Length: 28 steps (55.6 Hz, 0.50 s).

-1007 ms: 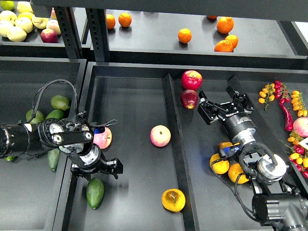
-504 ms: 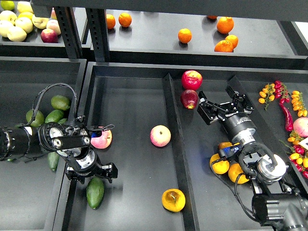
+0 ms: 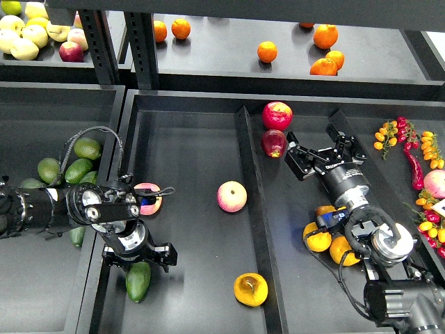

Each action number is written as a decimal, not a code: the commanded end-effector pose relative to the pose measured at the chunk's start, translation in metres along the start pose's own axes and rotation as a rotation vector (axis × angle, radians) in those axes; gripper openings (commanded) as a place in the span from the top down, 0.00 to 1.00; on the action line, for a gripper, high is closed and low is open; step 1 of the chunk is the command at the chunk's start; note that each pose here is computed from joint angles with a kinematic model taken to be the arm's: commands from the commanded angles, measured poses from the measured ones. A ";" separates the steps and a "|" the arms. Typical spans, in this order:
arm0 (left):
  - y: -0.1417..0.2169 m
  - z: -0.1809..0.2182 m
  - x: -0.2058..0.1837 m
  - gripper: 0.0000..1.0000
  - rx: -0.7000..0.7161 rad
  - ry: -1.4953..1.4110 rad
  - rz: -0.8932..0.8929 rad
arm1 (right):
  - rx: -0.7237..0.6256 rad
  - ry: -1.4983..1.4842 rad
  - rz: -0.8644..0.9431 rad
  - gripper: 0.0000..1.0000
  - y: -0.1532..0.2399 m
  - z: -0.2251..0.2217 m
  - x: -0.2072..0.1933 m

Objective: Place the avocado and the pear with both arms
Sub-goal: 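Lower the left gripper and close it on the green avocado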

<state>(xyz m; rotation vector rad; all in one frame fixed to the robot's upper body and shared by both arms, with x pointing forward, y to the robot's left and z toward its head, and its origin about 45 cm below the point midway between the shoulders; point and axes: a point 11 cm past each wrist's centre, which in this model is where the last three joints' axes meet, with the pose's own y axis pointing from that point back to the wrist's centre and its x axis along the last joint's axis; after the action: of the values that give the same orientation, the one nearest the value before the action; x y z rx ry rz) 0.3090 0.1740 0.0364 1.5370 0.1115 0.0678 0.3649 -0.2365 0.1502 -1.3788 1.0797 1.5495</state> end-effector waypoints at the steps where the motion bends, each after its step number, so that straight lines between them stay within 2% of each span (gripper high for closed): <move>1: -0.005 -0.004 -0.001 0.01 0.008 0.013 -0.002 | 0.000 0.000 0.001 0.00 0.000 0.000 0.000; 28: -0.004 -0.004 -0.001 0.01 0.006 0.012 -0.002 | -0.001 0.000 0.003 0.00 0.000 0.000 0.001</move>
<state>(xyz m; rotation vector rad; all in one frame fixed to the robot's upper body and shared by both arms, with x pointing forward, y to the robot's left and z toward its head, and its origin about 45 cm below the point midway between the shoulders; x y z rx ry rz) 0.3039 0.1807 0.0276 1.5486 0.1343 0.0760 0.3649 -0.2364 0.1501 -1.3786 1.0800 1.5502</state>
